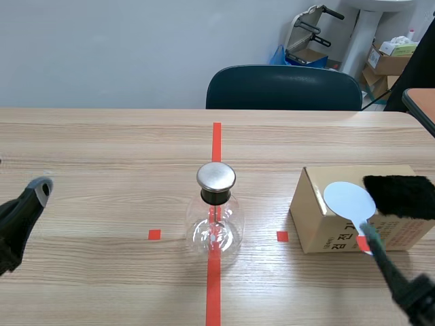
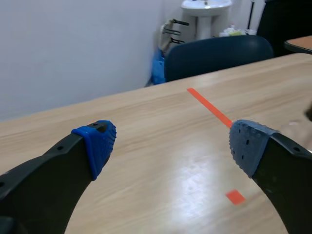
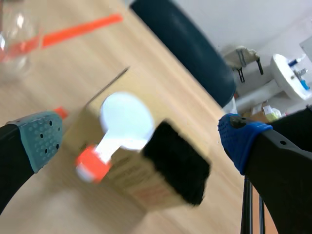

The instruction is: Do the electroscope experiment

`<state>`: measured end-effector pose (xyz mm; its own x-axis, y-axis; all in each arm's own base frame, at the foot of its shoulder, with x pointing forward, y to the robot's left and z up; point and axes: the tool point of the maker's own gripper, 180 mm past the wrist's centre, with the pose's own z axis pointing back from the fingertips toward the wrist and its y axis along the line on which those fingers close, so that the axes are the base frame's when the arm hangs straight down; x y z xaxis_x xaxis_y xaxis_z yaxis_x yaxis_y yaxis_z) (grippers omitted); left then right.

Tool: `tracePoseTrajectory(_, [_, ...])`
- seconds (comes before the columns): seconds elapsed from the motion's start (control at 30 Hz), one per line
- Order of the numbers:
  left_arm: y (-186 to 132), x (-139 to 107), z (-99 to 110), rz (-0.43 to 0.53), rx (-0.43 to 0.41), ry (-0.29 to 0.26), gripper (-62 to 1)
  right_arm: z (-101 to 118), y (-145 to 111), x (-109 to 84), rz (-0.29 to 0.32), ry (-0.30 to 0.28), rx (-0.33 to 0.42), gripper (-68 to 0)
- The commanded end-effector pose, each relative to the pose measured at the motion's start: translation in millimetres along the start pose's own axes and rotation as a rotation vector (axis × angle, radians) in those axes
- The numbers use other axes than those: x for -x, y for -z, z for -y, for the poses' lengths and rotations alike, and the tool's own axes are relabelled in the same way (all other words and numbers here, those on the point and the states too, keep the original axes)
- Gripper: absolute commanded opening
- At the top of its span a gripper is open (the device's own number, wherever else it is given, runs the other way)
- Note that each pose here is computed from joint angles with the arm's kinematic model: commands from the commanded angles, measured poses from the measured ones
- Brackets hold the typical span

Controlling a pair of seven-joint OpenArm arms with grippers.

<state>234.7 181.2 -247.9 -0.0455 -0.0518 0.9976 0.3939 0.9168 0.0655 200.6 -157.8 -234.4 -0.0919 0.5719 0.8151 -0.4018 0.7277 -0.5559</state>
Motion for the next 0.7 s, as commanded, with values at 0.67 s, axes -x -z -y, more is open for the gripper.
tracePoseTrajectory(0.67, [-55,-12,50,-0.089,0.104,-0.084,-10.1,11,65,-64.9,0.172,0.289,-0.131,0.4])
